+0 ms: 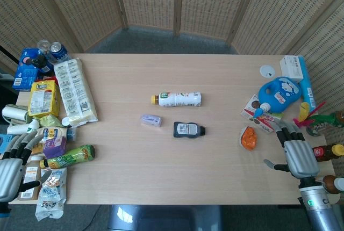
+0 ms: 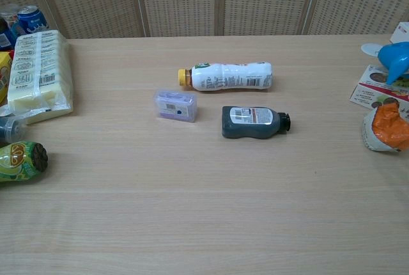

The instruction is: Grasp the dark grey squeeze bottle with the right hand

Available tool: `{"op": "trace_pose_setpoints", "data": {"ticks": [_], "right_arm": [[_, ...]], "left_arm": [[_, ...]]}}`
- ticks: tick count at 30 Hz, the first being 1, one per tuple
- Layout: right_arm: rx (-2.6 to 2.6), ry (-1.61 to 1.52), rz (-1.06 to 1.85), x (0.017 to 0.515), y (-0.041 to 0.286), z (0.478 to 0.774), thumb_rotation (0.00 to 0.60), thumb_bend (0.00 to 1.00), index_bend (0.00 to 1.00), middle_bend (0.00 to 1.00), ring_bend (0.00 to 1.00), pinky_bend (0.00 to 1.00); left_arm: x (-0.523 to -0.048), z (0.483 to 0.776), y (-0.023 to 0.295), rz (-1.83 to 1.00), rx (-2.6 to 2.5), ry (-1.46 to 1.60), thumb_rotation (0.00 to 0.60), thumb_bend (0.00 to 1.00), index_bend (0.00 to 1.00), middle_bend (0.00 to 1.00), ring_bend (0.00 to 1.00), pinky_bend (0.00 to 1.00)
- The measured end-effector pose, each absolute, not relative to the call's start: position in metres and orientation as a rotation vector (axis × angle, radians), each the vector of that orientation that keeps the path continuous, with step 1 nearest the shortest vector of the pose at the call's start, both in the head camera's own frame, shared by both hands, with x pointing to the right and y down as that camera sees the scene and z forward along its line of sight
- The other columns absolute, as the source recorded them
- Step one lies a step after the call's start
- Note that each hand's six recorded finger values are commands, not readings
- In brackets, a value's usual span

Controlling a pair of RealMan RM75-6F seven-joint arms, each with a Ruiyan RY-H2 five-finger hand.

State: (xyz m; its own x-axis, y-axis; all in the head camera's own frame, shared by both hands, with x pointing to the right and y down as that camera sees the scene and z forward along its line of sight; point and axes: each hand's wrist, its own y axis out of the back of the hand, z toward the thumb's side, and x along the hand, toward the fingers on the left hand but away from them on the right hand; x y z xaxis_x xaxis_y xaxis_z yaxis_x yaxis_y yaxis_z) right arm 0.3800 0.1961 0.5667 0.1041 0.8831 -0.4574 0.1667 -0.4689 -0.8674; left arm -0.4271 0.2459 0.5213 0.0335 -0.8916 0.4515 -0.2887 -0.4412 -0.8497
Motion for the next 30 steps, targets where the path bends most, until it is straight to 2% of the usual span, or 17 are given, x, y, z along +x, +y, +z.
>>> {"op": "trace_pose_setpoints", "data": {"ticks": [19,30], "right_arm": [[-1.896,-0.902,1.377,0.332,0.193,0.588,0.588,0.03,0.0,0.0,0.0,0.0],[-1.992,-0.779,1.274,0.256,0.185,0.618,0.583,0.04,0.0,0.0,0.0,0.0]], "left_arm": [[-0.429,0.53,0.235,-1.426,-1.793,1.179,0.6,0.26,0.13,0.09,0.0,0.0],[-0.428,0.544,0.231,-1.436,-1.829,1.154,0.6,0.26,0.13,0.09,0.0,0.0]]}}
